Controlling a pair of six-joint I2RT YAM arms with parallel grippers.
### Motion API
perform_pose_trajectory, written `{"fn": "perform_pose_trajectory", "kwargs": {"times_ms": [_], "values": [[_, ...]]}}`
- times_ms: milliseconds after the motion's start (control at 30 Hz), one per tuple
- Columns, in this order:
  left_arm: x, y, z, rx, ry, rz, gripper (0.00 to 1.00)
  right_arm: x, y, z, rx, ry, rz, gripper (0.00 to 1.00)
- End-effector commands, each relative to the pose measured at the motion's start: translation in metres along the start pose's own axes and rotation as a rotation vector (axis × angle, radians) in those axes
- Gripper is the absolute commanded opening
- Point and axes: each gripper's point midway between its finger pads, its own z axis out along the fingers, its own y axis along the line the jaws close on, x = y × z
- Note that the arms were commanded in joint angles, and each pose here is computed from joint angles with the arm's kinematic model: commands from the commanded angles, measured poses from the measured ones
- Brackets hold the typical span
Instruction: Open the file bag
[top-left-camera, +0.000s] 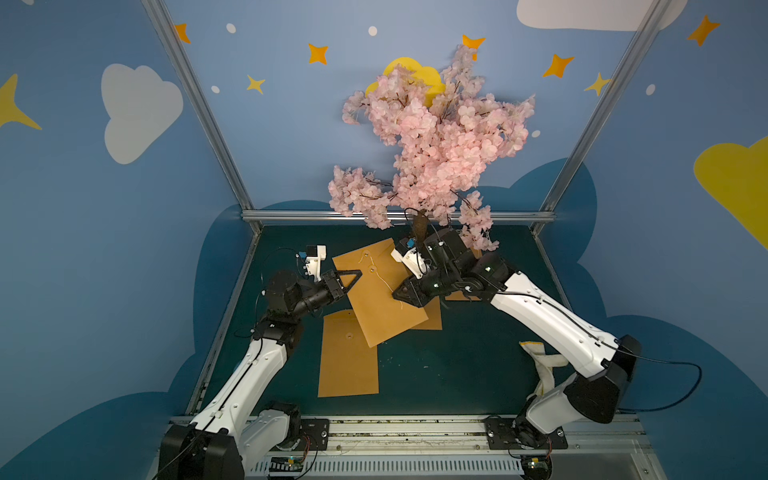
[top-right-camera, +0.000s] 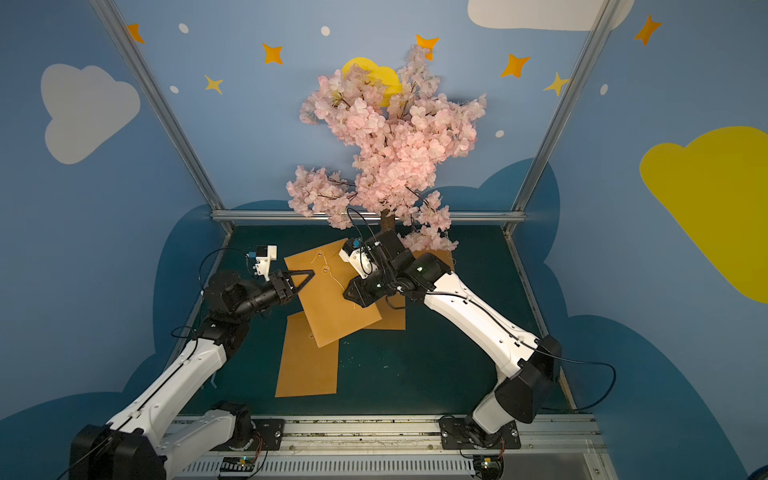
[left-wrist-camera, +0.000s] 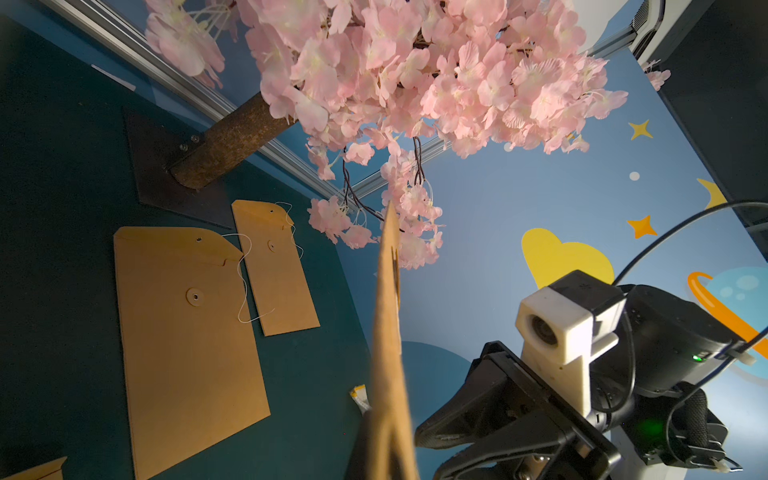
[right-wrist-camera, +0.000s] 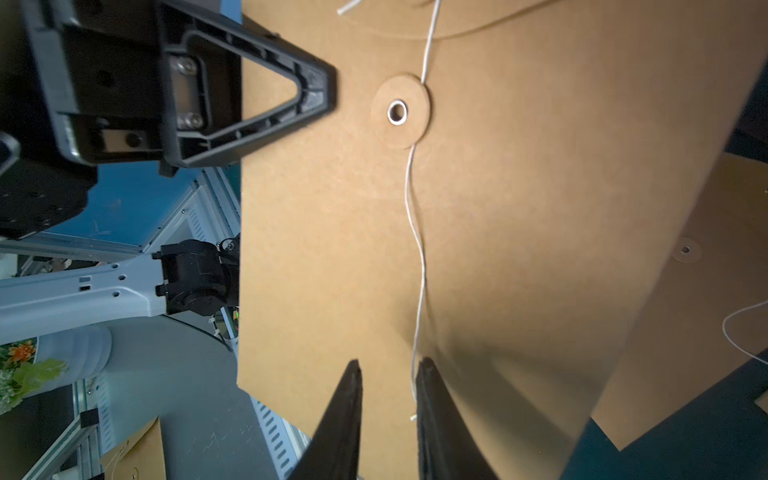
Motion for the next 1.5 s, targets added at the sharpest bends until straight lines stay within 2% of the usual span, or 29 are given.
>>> {"fn": "perform_pose_trajectory", "kwargs": {"times_ms": [0,200,533,700,800,1067,1333,1467], "values": [[-0.007,-0.014,-0.001,0.031,-0.011,0.042,0.03,0.001,-0.005,0.000,0.074,0.031,-0.042,0.26],[-0.006,-0.014,-0.002,0.028,-0.007,0.045,0.03,0.002,-0.006,0.006,0.106,0.064,-0.065,0.29],[-0.011,-0.018,0.000,0.032,-0.015,0.049,0.02,0.010,-0.011,0.018,0.162,0.122,-0.079,0.26],[-0.012,-0.017,0.002,0.037,-0.015,0.041,0.03,0.013,-0.013,0.023,0.177,0.136,-0.075,0.14],[-0.012,-0.015,0.004,0.039,-0.011,0.033,0.02,0.011,-0.013,0.024,0.178,0.131,-0.074,0.00],[-0.001,-0.008,0.003,0.025,0.034,0.035,0.02,-0.015,-0.031,0.004,0.307,0.009,-0.053,0.00],[0.013,-0.004,-0.002,0.027,0.059,0.034,0.02,-0.052,-0.065,-0.022,0.361,-0.091,0.013,0.00],[0.021,-0.004,-0.004,0.034,0.077,0.034,0.02,-0.074,-0.067,-0.028,0.346,-0.151,0.013,0.00]]}}
